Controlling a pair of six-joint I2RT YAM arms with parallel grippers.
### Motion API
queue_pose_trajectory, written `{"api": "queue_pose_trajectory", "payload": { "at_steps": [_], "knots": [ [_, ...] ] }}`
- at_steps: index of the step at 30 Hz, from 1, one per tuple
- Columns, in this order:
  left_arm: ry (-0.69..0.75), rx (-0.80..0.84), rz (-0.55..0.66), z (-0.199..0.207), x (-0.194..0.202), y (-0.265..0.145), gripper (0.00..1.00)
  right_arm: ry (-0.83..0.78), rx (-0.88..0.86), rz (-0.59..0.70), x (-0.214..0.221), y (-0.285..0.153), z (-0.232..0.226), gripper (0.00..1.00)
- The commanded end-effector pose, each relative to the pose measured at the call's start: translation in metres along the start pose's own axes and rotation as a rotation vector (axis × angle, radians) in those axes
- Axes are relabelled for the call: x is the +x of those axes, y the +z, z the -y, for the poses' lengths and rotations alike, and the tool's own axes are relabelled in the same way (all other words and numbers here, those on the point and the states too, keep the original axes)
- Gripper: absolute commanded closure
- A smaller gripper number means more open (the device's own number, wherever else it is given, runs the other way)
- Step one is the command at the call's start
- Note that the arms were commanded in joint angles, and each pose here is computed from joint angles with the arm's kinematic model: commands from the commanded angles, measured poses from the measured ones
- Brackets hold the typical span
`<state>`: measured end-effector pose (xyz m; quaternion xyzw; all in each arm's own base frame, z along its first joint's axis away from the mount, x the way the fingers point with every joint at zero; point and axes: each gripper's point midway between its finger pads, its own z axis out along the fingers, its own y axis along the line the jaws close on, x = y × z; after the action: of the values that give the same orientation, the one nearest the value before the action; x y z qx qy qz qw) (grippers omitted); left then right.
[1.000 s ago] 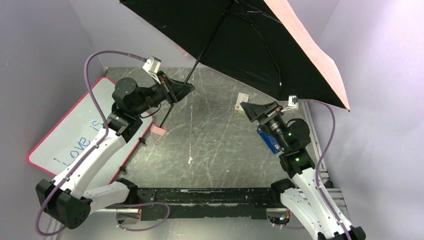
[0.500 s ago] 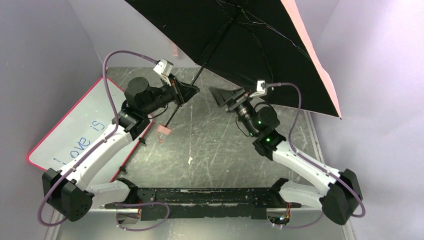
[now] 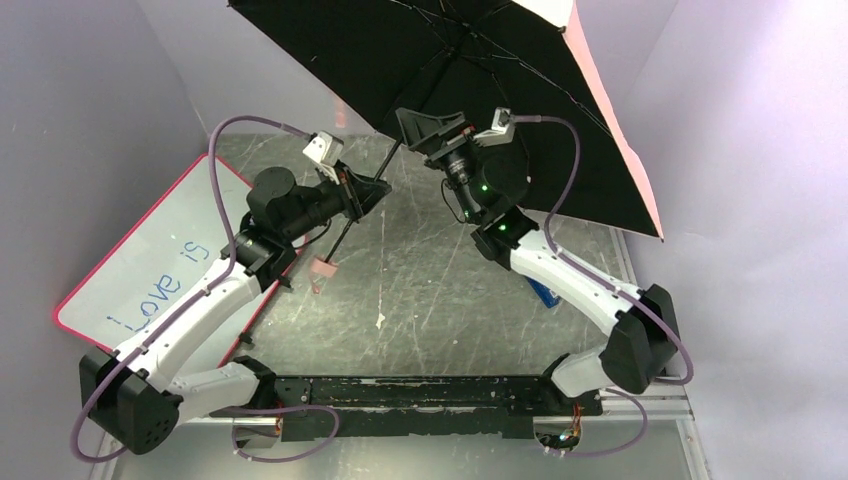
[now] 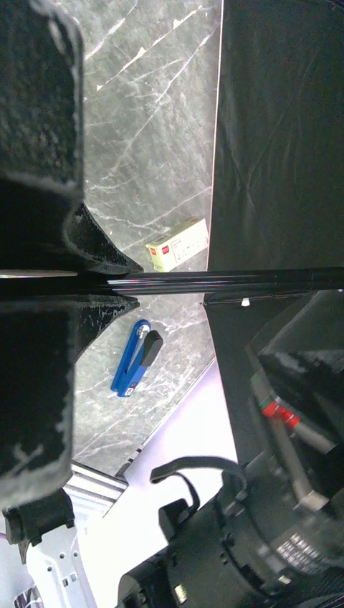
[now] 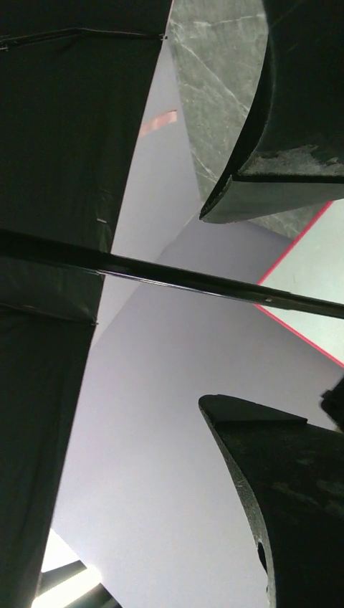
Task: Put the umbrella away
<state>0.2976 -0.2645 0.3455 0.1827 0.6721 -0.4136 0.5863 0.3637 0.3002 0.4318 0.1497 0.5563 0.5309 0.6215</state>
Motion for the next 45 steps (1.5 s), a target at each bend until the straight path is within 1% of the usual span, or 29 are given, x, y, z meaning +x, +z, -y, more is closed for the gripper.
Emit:
{"api": "queue_pose_trajectory", "payload": {
  "at_steps": [1,6,9,14,15,17,18,21,24,27,30,33,40,45],
  "knots": [
    [0.096,0.093,0.156,0.026,-0.042,-0.010,0.95,0.016,0.072,0.039,-0.006,0.019,0.006,0.09],
    [0.095,0.123,0.152,0.030,-0.038,-0.012,0.95,0.013,0.081,0.041,-0.005,0.030,0.007,0.21],
    [0.097,0.134,0.150,0.032,-0.036,-0.013,0.95,0.006,0.083,0.023,-0.004,0.036,0.008,0.32],
    [0.104,0.165,0.146,0.037,-0.033,-0.015,0.95,0.008,0.061,0.008,-0.005,0.039,0.007,0.55],
    [0.105,0.170,0.145,0.038,-0.033,-0.015,0.93,0.007,0.055,0.007,-0.006,0.039,0.006,0.62],
    [0.105,0.170,0.144,0.038,-0.033,-0.015,0.88,0.000,0.047,0.007,-0.008,0.037,0.004,0.71],
    [0.107,0.167,0.143,0.037,-0.033,-0.015,0.85,-0.005,0.038,0.008,-0.011,0.036,0.001,0.74],
    [0.112,0.183,0.141,0.040,-0.033,-0.016,0.76,-0.022,-0.016,-0.017,-0.015,0.032,-0.009,0.79],
    [0.108,0.216,0.140,0.046,-0.031,-0.017,0.64,-0.051,-0.083,-0.056,-0.020,0.026,-0.021,0.91],
    [0.108,0.255,0.140,0.052,-0.030,-0.018,0.52,-0.088,-0.103,-0.084,-0.026,0.018,-0.024,1.00],
    [0.104,0.300,0.132,0.059,-0.028,-0.018,0.44,-0.137,-0.114,-0.087,-0.038,0.010,-0.027,1.00],
    [0.097,0.339,0.128,0.064,-0.028,-0.015,0.41,-0.135,-0.149,-0.107,-0.047,0.000,-0.034,1.00],
    [0.052,0.444,0.102,0.087,-0.037,0.004,0.37,-0.109,-0.277,-0.176,-0.053,-0.018,-0.061,1.00],
    [0.071,0.521,0.108,0.119,-0.043,0.014,0.35,-0.114,-0.327,-0.184,-0.057,-0.028,-0.076,1.00]
  ]
}}
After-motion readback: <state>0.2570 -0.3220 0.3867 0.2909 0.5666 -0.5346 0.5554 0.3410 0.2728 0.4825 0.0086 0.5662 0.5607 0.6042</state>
